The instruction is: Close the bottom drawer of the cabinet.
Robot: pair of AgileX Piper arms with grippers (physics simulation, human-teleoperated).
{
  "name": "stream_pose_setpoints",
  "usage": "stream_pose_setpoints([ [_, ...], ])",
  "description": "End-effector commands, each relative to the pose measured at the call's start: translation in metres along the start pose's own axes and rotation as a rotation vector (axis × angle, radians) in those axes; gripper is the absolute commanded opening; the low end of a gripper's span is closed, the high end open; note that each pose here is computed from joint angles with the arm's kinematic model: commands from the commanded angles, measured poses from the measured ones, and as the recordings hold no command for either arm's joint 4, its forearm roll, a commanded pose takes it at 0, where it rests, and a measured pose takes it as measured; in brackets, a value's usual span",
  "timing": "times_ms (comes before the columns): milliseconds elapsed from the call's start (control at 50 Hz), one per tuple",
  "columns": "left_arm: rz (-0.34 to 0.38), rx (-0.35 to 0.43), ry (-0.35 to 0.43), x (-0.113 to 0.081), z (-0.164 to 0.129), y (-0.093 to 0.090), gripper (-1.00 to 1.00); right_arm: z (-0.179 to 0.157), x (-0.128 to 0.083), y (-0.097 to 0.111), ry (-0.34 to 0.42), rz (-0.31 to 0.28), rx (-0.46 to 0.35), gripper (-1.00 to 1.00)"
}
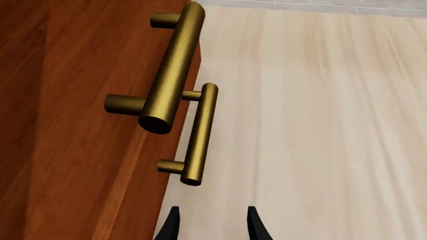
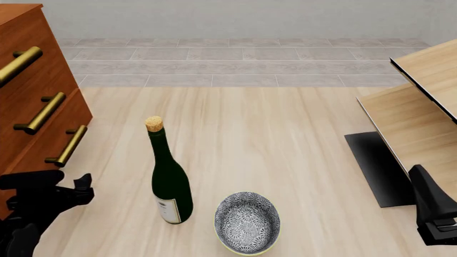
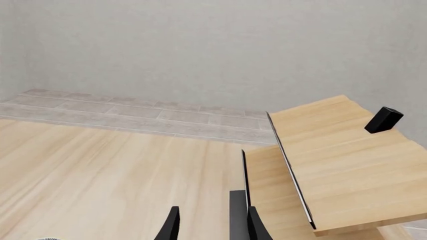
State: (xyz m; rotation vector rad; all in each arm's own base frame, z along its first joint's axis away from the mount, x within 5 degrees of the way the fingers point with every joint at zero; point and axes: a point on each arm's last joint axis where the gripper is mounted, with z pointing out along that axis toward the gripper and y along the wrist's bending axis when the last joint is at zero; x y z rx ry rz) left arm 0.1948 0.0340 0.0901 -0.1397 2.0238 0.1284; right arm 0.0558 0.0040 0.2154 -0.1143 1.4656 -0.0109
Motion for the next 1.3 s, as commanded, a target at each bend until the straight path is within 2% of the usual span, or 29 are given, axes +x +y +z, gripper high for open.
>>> stream_pose_setpoints([
  [20,-0.001,-0.030,-0.021,-0.004,0.003,0.006,1.00,0.000,0.000,0.000,-0.002,-0.001,-0.002,1.00],
  [1300,0.006,-0.086,-0.021,-0.004,0.002,0.019,1.00,0.000,-0.001,0.000,-0.011,-0.011,0.001,1.00],
])
